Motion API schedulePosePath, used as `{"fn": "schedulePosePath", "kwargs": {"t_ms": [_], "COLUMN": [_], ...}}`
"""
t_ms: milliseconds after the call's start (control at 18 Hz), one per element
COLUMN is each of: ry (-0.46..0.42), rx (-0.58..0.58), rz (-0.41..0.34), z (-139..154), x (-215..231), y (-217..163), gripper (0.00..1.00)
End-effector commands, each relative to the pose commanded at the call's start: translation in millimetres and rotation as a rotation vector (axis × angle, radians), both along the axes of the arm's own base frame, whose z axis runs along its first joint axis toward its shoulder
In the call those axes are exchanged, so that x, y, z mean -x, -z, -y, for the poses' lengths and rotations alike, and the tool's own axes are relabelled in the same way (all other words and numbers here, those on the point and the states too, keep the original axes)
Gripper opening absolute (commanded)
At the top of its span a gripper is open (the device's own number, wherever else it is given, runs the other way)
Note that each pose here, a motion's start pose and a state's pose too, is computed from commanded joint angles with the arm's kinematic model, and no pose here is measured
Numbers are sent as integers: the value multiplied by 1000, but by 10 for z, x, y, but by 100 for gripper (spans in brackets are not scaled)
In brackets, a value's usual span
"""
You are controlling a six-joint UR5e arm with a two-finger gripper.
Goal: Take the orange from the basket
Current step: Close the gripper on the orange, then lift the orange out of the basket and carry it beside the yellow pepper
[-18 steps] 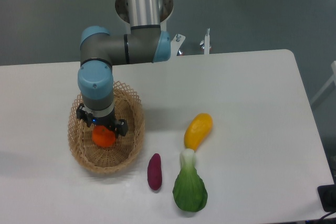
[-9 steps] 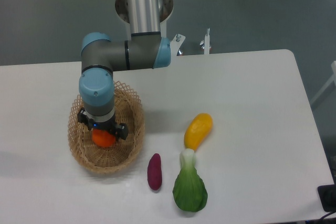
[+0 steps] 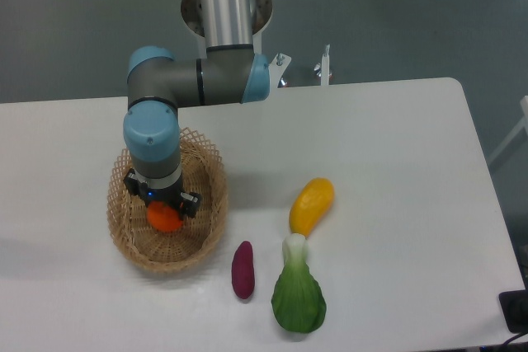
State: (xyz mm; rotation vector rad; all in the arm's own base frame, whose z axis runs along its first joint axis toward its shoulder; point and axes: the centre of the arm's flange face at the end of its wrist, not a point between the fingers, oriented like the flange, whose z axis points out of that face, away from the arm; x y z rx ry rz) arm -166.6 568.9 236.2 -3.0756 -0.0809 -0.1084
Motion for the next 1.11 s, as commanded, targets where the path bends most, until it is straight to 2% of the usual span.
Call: {"fn": "schedulePosePath", "kwargs": {"t_ms": [444,722,889,1111], "ry": [-23,3,41,69], "rx": [-75,-74,-42,-34], "rz": [-55,-85,-151,-176], "z": [313,523,635,779], "x": [566,981,1305,1666], "y": [-509,-596,-656,-686], "gripper": [71,72,72,72]}}
